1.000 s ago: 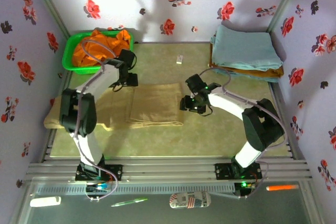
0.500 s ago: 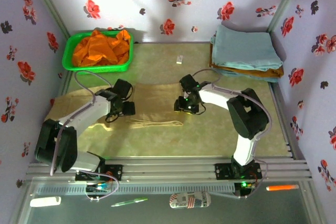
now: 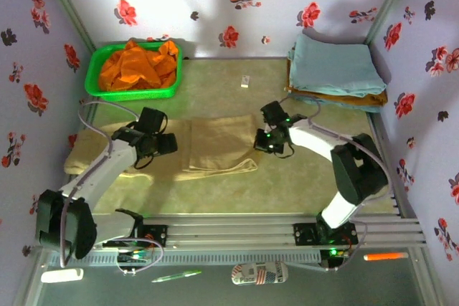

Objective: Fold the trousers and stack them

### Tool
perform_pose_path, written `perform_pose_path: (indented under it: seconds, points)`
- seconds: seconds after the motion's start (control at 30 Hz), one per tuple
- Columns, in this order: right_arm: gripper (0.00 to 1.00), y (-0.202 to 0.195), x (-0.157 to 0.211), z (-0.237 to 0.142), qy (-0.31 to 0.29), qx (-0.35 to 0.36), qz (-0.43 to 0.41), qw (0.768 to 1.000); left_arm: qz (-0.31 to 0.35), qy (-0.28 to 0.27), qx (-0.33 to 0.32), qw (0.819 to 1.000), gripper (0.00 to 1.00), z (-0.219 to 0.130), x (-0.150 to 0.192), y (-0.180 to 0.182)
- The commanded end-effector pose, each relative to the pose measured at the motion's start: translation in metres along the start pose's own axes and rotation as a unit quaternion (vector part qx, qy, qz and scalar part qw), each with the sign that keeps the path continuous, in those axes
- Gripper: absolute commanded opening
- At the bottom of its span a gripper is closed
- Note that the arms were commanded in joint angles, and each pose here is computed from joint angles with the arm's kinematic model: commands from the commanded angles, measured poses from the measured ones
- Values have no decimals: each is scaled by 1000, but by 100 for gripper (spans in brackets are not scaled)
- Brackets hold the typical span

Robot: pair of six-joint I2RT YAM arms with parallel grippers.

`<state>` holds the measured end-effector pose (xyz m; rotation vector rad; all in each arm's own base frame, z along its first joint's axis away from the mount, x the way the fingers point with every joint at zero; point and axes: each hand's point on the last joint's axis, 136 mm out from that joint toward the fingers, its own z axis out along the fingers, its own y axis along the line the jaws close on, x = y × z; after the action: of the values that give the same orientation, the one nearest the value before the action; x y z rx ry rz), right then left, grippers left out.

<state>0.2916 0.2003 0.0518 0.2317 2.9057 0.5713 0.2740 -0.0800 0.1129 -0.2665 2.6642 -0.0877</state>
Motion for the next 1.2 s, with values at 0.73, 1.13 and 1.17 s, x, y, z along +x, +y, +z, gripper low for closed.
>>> perform_pose_path:
  seconds: [0.73, 1.13, 1.17]
  points:
    - [65, -169, -33, -48, -35, 86, 182, 979, -92, -2, 45, 995, 84, 9, -17, 0]
    - [0, -172, -19, -32, -22, 98, 191, 977, -256, -12, 6, 967, 86, 9, -12, 80]
    - [0, -176, -22, -38, -34, 111, 196, 974, -266, -11, 3, 964, 86, 10, -11, 84]
